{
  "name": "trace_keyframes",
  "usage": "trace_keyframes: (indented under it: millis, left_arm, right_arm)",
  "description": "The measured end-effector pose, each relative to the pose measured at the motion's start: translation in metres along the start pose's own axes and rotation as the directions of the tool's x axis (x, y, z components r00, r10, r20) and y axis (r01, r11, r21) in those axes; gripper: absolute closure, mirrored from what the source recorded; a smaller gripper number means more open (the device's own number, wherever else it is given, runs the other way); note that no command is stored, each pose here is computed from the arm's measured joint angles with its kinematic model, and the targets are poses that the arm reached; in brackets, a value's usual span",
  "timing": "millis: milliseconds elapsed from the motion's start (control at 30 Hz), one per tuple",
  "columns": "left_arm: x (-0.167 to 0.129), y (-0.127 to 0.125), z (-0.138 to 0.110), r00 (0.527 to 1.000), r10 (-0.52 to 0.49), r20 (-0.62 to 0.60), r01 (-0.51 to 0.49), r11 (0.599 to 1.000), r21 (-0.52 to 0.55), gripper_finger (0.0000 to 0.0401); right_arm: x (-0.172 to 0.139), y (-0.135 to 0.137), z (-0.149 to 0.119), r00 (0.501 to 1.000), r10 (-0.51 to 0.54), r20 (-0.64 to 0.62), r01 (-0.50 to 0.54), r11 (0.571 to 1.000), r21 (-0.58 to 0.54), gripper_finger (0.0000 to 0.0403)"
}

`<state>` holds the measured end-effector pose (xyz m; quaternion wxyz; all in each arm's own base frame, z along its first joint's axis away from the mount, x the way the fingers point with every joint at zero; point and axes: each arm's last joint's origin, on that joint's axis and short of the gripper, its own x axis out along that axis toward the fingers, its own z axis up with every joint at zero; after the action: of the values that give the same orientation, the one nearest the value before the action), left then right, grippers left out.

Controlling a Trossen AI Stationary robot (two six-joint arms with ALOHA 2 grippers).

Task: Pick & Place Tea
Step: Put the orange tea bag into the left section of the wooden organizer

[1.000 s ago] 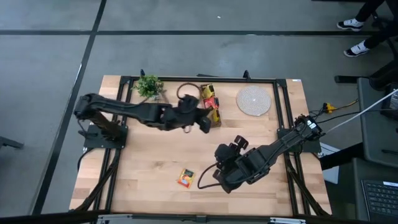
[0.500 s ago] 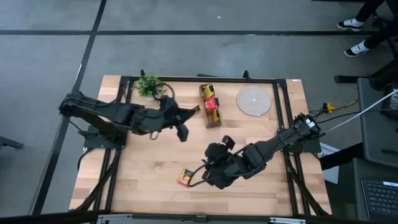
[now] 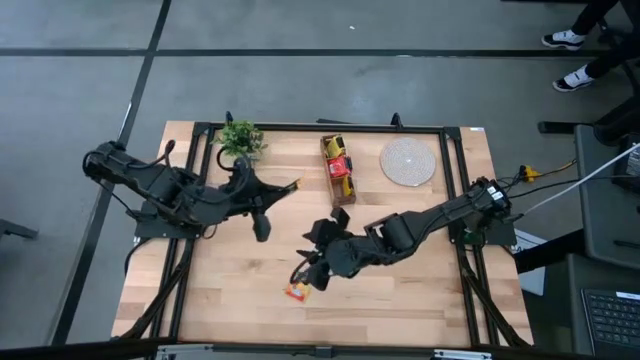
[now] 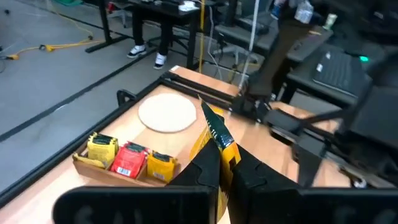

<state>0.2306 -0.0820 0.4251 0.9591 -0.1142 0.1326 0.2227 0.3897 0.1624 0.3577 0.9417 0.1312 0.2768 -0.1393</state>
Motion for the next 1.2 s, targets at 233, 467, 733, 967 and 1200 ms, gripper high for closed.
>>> trace_keyframes:
  millis: [233, 467, 733, 967, 1200]
  left_arm:
    - [-0.018, 0.004, -0.004, 0.996, -0.060, -0.060, 0.063, 0.997, 0.048, 0.0397]
    - [-0.025, 0.010, -0.009, 0.995, -0.071, -0.069, 0.076, 0.994, 0.080, 0.0399]
    - [-0.013, 0.025, -0.023, 0.982, -0.186, 0.010, 0.185, 0.980, 0.066, 0.0398]
    - [-0.018, 0.051, -0.013, 0.948, -0.289, 0.135, 0.280, 0.956, 0.085, 0.0398]
    - [-0.024, 0.070, -0.008, 0.846, -0.446, 0.294, 0.441, 0.893, 0.084, 0.0398]
  right_arm:
    - [0.010, -0.008, 0.022, 0.992, 0.097, 0.078, -0.094, 0.995, -0.038, 0.0214]
    - [0.009, -0.013, 0.032, 0.987, 0.081, 0.140, -0.063, 0.990, -0.125, 0.0214]
    - [0.005, -0.016, 0.036, 0.983, 0.028, 0.179, -0.004, 0.991, -0.137, 0.0214]
    - [-0.015, -0.026, 0.049, 0.973, 0.016, 0.230, 0.010, 0.994, -0.111, 0.0214]
    - [-0.041, -0.035, 0.066, 0.947, 0.006, 0.321, 0.041, 0.990, -0.139, 0.0214]
